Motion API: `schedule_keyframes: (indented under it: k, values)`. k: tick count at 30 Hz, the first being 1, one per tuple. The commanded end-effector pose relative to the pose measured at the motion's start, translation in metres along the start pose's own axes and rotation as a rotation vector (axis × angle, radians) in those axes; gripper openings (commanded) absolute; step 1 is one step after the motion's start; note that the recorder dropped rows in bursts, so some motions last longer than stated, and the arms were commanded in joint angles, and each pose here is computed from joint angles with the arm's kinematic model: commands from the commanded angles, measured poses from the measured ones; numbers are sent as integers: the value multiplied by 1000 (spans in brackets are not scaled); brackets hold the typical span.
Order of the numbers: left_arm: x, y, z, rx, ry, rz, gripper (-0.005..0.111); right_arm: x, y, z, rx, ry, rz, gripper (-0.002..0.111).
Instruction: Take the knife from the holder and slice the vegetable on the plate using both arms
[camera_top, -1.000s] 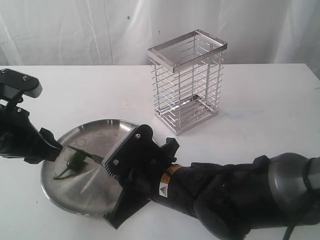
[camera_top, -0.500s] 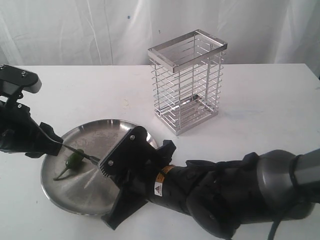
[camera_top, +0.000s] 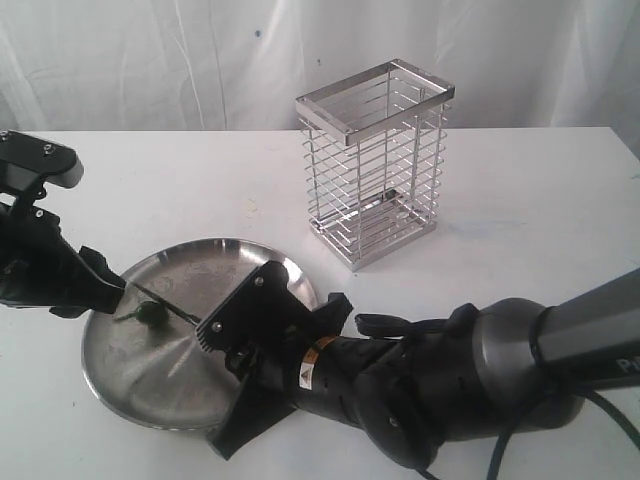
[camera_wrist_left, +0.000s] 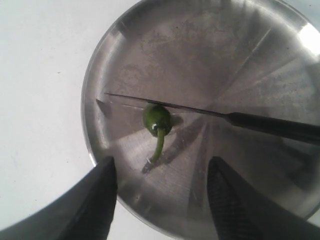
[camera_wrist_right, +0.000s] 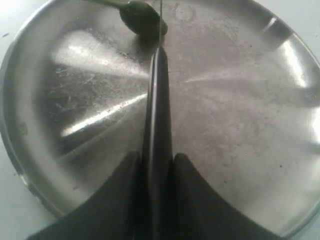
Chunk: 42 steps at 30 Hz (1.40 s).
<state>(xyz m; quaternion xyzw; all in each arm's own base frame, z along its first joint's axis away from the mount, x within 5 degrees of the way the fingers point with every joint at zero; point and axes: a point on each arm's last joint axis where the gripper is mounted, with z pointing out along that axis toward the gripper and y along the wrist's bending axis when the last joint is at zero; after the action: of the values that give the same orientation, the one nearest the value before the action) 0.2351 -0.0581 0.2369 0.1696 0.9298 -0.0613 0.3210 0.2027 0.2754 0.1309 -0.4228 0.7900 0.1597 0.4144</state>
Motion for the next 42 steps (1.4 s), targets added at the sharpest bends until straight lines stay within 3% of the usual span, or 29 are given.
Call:
schedule_keyframes:
  k: [1,18,30,42]
  values:
    - [2,1,10,8,17,-48,58,0,0,0,-2,7,-11,0]
    - [5,1,22,19,56,-60,58,-18,-2,-18,0,-53,0,0]
    - [4,-14,58,34,52,216,58,-31,-21,-30,99,-120,87,0]
    - [8,-11,98,28,115,220,54,-44,-23,-45,104,-179,76,0]
